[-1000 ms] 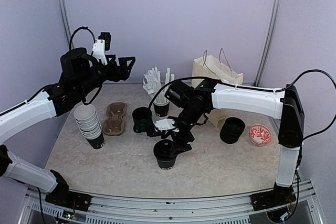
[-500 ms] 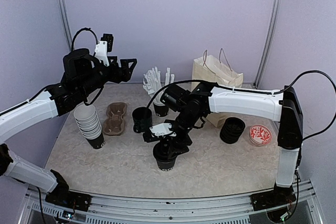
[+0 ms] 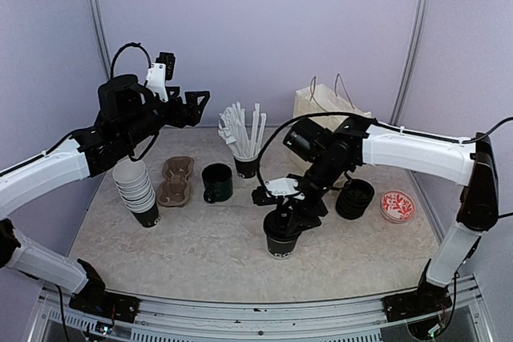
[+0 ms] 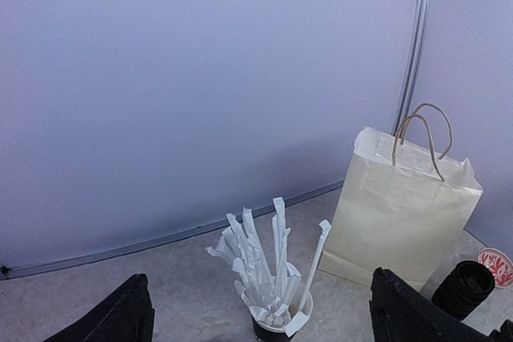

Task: Pack the takeout coffee

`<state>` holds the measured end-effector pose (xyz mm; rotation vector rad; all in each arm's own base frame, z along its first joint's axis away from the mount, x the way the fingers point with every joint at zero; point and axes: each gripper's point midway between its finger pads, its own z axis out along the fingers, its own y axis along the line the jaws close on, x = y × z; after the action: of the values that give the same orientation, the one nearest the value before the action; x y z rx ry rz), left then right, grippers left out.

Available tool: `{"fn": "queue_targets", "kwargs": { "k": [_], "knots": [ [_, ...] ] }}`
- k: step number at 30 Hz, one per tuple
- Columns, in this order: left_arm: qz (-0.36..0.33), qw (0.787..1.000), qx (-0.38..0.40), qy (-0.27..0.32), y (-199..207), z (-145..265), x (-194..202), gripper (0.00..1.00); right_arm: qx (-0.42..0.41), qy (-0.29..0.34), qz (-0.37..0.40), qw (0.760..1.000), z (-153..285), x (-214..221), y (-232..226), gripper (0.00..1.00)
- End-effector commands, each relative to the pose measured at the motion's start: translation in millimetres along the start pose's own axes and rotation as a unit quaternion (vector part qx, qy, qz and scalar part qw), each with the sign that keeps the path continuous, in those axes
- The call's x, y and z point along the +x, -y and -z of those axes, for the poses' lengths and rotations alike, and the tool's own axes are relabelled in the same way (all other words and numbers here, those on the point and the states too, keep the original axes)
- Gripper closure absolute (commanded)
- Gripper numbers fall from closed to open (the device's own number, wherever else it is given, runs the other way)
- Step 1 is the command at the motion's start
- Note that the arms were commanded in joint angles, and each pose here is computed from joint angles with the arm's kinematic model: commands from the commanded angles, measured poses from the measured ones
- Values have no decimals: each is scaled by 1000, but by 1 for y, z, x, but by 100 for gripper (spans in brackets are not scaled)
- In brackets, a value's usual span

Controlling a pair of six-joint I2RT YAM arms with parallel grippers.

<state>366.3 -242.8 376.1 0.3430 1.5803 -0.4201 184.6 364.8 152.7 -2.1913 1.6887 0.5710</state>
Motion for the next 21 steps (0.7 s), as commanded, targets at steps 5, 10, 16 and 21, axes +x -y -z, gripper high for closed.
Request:
{"fn": "queue_targets", "kwargs": {
  "k": [5,10,16,21],
  "knots": [
    [-14,1000,-9,-1,-6,-6,-4,9,46,13,-99,994,60,78,-9,30],
    [-15,1000,-16,0,-12,-6,-5,9,81,11,-152,985,85,125,-14,30],
    [-17,1000,-18,-2,-16,-8,-4,9,103,-3,-199,975,101,170,-31,30],
    [-18,1000,-16,-6,-17,-10,-1,9,114,-14,-227,967,106,196,-40,31]
  ]
}}
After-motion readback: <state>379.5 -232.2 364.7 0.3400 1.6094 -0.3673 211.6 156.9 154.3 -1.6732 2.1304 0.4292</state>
